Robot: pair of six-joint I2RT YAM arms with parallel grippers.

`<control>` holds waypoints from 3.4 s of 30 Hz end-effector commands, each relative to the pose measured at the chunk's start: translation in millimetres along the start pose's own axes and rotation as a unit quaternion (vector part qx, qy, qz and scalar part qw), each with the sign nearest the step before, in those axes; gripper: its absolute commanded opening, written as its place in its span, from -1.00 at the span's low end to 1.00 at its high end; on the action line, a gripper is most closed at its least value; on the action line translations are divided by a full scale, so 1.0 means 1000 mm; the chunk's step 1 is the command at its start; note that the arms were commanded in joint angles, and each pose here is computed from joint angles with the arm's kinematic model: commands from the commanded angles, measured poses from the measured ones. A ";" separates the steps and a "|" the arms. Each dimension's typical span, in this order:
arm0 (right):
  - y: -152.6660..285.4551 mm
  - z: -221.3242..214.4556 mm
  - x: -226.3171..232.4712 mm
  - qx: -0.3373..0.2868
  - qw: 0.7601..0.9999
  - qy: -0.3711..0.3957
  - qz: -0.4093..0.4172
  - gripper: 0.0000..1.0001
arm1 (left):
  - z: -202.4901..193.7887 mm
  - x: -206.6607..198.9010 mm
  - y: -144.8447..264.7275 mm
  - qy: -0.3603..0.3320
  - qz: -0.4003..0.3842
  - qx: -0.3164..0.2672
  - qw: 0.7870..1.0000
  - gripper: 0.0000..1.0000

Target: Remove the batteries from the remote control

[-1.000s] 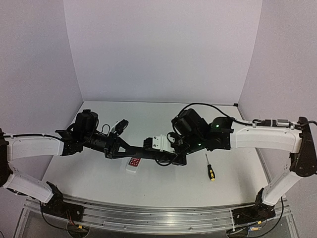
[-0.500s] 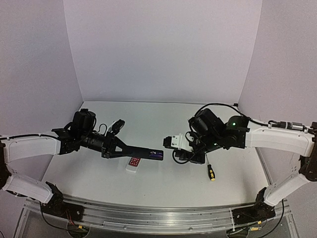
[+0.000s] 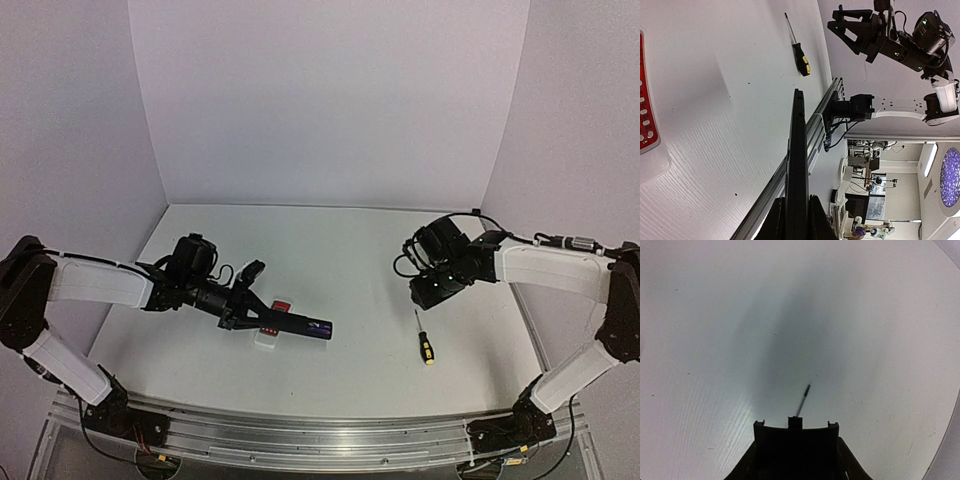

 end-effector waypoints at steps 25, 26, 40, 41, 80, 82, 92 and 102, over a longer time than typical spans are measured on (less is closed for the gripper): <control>-0.052 -0.113 -0.057 0.188 0.933 -0.302 -0.050 0.01 | 0.039 0.049 -0.107 0.002 0.061 0.104 0.993 -0.94; -0.052 -0.111 -0.058 0.185 0.933 -0.304 -0.051 0.05 | 0.040 0.052 -0.108 0.005 0.071 0.104 0.992 -0.88; -0.019 -0.092 -0.067 0.111 0.938 -0.324 -0.054 0.38 | 0.066 0.063 -0.103 -0.019 0.183 0.072 0.980 0.30; -0.016 -0.091 -0.067 0.106 0.938 -0.326 -0.052 0.42 | 0.069 0.060 -0.102 -0.023 0.189 0.067 0.979 0.38; -0.041 -0.089 0.015 0.123 0.972 -0.200 -0.021 0.30 | -0.010 -0.010 -0.060 -0.051 0.184 -0.077 0.979 0.99; -0.049 -0.092 0.022 0.137 0.972 -0.188 -0.022 0.18 | -0.010 -0.009 -0.058 -0.050 0.187 -0.081 0.978 0.99; -0.039 -0.091 0.035 0.117 0.978 -0.171 -0.003 -1.00 | -0.006 -0.018 -0.046 -0.052 0.189 -0.113 0.974 0.99; 0.041 -0.045 0.085 -0.059 0.980 0.080 0.175 -1.00 | 0.006 -0.079 -0.048 -0.048 0.109 -0.097 0.988 0.99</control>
Point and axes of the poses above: each gripper's point midway between its finger pads, its own y axis back along the fingers, its own x axis along the line the jaws close on, z = x × y, the point moved 4 cm from there along y, back along the fingers, and after that the axes turned 4 degrees about y, right-handed, at the moved point
